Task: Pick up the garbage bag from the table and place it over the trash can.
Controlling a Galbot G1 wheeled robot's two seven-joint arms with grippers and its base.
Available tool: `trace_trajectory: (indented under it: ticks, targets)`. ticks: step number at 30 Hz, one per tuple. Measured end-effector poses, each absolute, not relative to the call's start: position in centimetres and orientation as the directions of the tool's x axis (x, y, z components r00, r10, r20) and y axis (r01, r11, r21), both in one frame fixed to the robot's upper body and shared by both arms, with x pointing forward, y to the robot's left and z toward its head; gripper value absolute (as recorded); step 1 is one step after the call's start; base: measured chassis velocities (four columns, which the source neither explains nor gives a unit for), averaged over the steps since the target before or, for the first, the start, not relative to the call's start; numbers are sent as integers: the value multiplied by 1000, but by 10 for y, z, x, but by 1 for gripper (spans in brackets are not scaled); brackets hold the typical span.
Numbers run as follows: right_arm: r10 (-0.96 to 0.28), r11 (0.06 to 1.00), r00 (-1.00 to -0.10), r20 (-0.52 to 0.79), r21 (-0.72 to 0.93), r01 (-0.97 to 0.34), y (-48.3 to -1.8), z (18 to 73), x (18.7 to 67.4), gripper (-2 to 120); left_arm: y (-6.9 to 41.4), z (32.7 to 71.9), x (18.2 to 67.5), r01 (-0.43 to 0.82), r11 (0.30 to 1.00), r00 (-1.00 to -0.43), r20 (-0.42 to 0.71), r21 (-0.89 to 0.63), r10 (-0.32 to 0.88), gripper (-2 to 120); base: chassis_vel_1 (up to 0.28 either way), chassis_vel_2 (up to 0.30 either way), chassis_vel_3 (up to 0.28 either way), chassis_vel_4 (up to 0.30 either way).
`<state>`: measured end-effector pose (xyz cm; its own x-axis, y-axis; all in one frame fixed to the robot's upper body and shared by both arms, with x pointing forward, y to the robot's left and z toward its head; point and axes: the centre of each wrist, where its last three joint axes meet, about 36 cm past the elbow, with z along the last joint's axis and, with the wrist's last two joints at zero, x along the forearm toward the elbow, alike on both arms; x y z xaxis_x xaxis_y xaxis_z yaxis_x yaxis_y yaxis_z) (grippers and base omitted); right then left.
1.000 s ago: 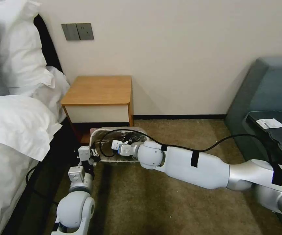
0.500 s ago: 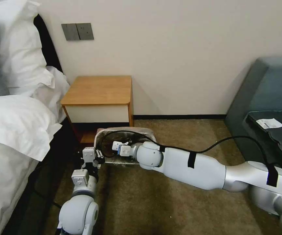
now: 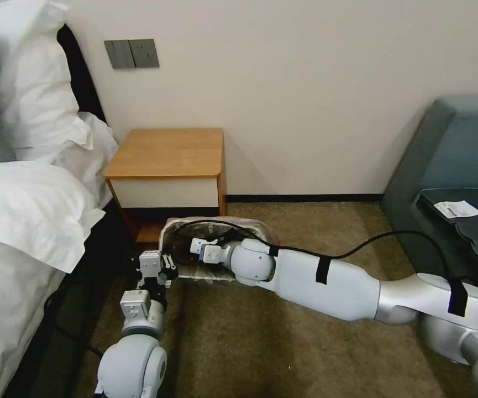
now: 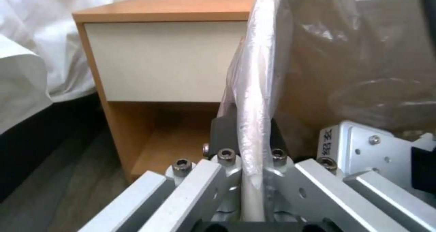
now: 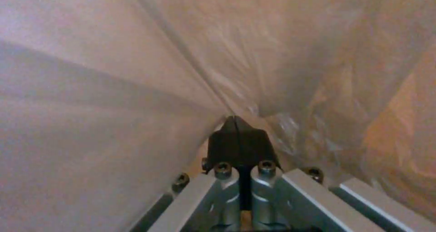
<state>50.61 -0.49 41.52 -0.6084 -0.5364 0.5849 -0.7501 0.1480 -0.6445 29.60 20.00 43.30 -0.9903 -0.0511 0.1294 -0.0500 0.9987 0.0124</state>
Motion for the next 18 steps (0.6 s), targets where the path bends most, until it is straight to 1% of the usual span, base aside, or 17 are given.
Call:
trace_trajectory:
  ticks: [12,18]
  targets:
    - [-538,153,-612,580,-646,-748,-5,416,508,0,200,433,298,-54,998,-990,131,13,-56,0,0,0,0,0]
    - [-563,164,-609,559,-647,-745,-8,430,499,0,212,422,309,-90,996,-985,146,27,-93,0,0,0,0,0]
